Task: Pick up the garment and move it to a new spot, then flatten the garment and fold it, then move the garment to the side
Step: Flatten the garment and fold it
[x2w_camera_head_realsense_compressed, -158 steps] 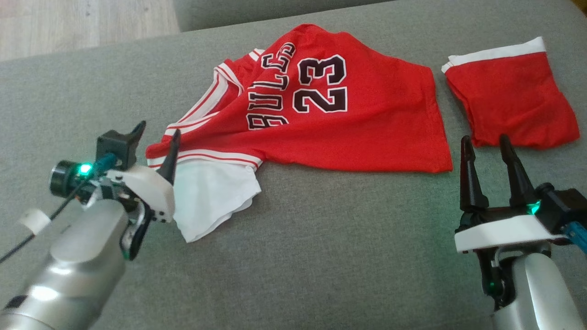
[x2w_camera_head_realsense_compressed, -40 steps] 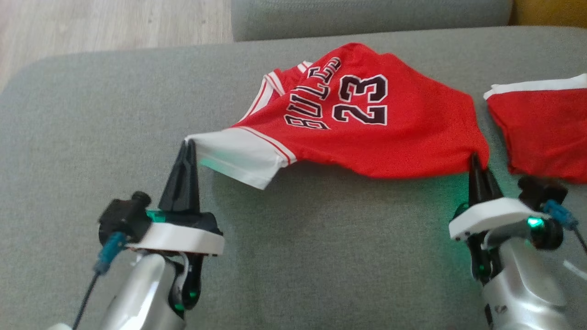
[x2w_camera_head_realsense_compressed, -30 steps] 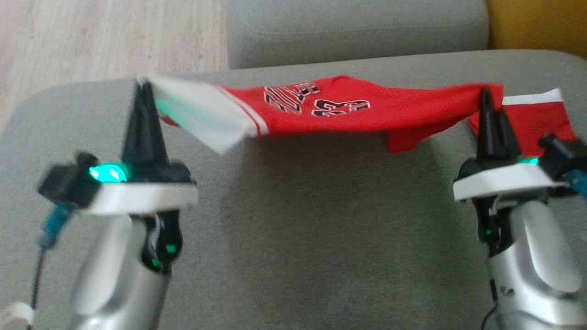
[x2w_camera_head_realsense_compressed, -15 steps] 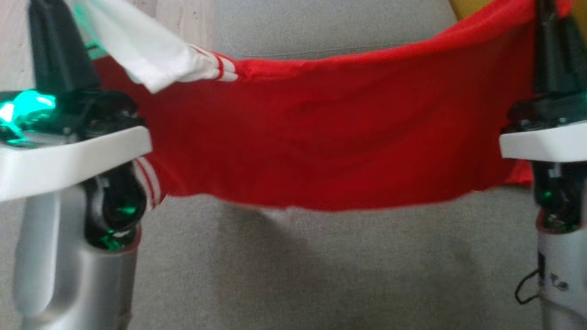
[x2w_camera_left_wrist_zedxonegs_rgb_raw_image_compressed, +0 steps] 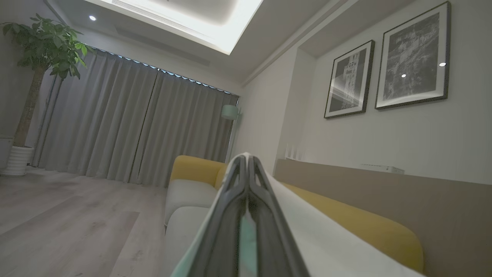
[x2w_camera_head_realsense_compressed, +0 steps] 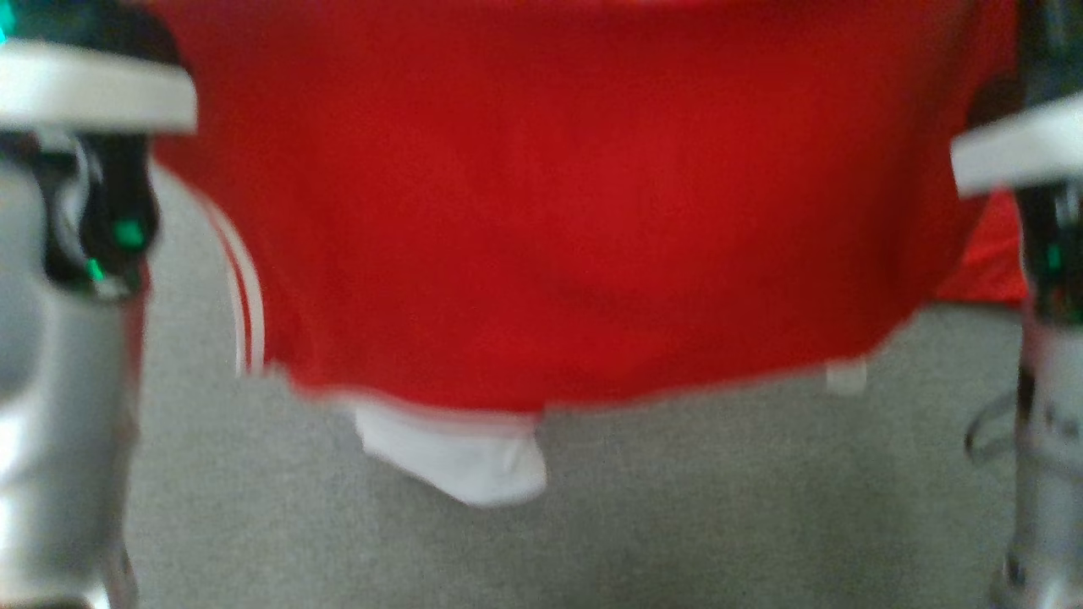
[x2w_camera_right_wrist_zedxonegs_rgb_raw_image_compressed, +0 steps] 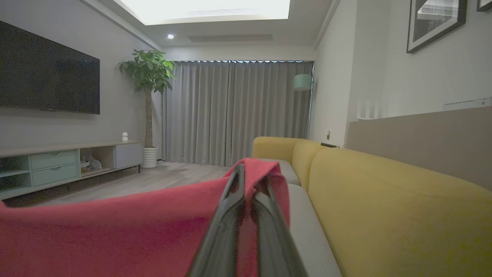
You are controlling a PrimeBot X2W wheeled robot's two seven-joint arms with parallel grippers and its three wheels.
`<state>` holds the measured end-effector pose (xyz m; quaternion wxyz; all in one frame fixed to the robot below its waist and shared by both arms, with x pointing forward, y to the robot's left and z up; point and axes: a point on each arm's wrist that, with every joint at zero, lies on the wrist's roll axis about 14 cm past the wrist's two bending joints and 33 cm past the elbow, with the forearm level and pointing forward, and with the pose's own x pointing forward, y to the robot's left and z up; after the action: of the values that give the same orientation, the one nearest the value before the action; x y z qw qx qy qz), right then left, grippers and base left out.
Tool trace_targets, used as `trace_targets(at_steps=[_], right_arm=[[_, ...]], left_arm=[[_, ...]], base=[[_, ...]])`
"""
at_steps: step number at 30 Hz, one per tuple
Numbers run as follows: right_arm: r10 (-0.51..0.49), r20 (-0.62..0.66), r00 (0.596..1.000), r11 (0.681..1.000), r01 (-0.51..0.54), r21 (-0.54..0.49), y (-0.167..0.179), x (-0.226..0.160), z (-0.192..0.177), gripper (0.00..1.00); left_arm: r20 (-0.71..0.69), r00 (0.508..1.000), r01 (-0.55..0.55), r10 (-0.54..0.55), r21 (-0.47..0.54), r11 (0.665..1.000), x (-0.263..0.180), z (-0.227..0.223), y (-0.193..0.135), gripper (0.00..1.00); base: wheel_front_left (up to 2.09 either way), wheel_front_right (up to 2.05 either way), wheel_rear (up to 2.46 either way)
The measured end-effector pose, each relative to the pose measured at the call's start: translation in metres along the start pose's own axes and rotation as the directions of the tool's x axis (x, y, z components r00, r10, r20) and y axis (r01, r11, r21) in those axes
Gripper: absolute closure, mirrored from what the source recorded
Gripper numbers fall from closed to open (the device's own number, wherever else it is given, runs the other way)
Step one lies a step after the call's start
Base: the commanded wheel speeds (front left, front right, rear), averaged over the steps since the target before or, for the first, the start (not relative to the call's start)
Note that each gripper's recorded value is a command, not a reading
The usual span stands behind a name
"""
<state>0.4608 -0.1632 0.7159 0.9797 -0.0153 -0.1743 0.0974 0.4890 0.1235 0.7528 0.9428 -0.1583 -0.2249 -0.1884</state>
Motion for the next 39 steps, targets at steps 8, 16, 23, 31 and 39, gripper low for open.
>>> trace_targets(at_steps=[8,16,23,31,39], right_arm=[[0.011,-0.027,1.000,1.000,-0.011,-0.022,-0.016,0.116,-0.041,1.00],[-0.039,0.082,0.996,0.999,0.042,-0.032,-0.035,0.173,-0.066,1.00],[-0.001,-0.107,0.994,1.000,-0.001,-0.017,-0.014,0.162,-0.147,1.00],[0.036,-0.450,0.892,0.998,-0.058,-0.035,-0.001,0.086,-0.253,1.00],[0.074,-0.638,0.766,0.990,-0.135,-0.046,0.009,0.024,-0.287,1.00]], left_arm=[[-0.068,0.996,-0.053,0.059,0.088,0.995,0.084,-0.051,0.063,1.00],[0.006,0.998,-0.069,0.069,0.202,0.977,0.124,-0.055,0.095,1.00],[-0.097,0.992,-0.059,0.086,0.254,0.965,0.102,-0.098,0.105,1.00],[-0.371,0.920,-0.039,0.123,0.226,0.973,0.008,-0.193,0.108,1.00],[-0.551,0.827,-0.001,0.109,0.192,0.981,-0.092,-0.231,0.096,1.00]], base=[[0.00,0.00,0.00],[0.00,0.00,0.00],[0.00,0.00,0.00],[0.00,0.00,0.00],[0.00,0.00,0.00]])
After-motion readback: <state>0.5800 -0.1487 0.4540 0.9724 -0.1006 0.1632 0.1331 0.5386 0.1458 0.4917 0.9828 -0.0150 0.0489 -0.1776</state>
